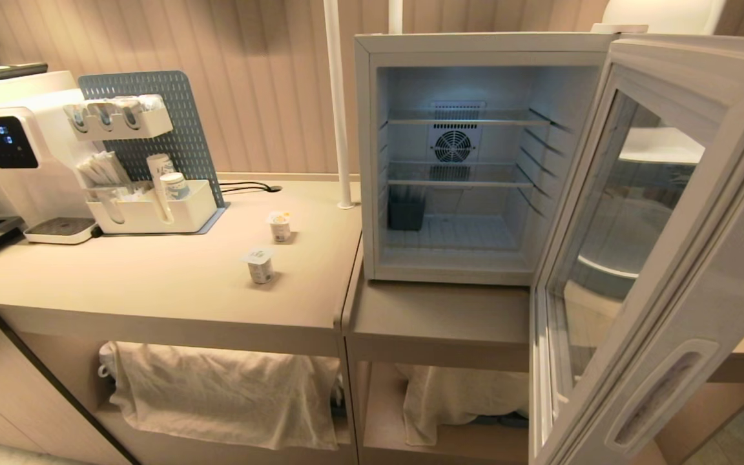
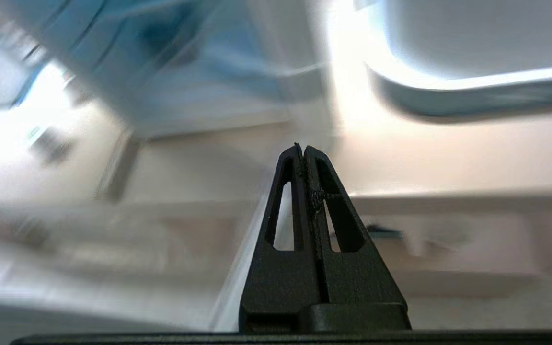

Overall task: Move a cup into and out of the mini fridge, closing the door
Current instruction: Close the freezer door

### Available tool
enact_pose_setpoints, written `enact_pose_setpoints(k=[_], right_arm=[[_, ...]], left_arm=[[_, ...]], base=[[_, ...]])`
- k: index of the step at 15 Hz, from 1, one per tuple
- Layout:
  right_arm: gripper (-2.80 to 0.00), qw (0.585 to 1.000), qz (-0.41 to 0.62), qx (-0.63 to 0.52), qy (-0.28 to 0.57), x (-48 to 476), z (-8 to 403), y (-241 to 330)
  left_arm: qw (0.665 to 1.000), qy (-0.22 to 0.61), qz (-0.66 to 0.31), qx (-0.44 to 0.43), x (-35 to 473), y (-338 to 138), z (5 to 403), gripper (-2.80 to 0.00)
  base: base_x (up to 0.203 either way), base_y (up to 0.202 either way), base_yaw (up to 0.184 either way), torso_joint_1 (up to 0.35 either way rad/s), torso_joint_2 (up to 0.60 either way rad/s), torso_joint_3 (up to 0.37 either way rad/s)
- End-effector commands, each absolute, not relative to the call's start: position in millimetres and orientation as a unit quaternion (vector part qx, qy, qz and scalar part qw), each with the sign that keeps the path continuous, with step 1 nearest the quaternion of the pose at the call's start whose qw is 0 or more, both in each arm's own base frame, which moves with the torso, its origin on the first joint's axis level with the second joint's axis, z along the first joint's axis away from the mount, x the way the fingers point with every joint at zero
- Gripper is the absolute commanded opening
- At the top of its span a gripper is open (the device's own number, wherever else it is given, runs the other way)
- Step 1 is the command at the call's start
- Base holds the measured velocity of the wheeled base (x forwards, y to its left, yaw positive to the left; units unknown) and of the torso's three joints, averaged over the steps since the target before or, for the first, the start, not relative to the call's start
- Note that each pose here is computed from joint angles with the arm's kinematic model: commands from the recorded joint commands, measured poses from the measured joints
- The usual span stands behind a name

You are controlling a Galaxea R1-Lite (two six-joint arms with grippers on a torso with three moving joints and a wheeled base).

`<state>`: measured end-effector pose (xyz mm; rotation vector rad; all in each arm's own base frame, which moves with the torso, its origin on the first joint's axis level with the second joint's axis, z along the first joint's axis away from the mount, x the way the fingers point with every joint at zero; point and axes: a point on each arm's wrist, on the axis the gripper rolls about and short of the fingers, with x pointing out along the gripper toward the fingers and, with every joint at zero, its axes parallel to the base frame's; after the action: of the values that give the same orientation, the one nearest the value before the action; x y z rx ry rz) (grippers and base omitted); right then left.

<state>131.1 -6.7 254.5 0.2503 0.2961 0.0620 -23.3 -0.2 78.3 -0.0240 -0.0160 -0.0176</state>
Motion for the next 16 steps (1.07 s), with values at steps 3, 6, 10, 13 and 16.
enact_pose_setpoints(k=[3,6,10,13,16], right_arm=[[-2.80,0.881,0.410,0.163,0.169,246,239,-35],[-2.80,0.872,0.447,0.130,0.153,259,237,-25],[-2.80,0.859,0.467,0.125,0.168,270,232,-2],[-2.80,0.878,0.424,0.102,0.197,296,225,43],[-2.80,0.916,0.338,0.083,0.198,339,226,91]], left_arm=[[1.000,-0.008,-0.010,-0.012,-23,0,78,-2.80],[1.000,-0.008,-0.009,-0.012,-23,0,78,-2.80],[1.000,-0.008,-0.009,-0.012,-23,0,78,-2.80],[1.000,-0.009,-0.010,-0.012,-23,0,78,-2.80],[1.000,-0.009,-0.009,-0.012,-23,0,78,-2.80]], base=[[0.000,0.000,0.000,0.000,0.00,0.000],[0.000,0.000,0.000,0.000,0.00,0.000],[0.000,0.000,0.000,0.000,0.00,0.000],[0.000,0.000,0.000,0.000,0.00,0.000],[0.000,0.000,0.000,0.000,0.00,0.000]])
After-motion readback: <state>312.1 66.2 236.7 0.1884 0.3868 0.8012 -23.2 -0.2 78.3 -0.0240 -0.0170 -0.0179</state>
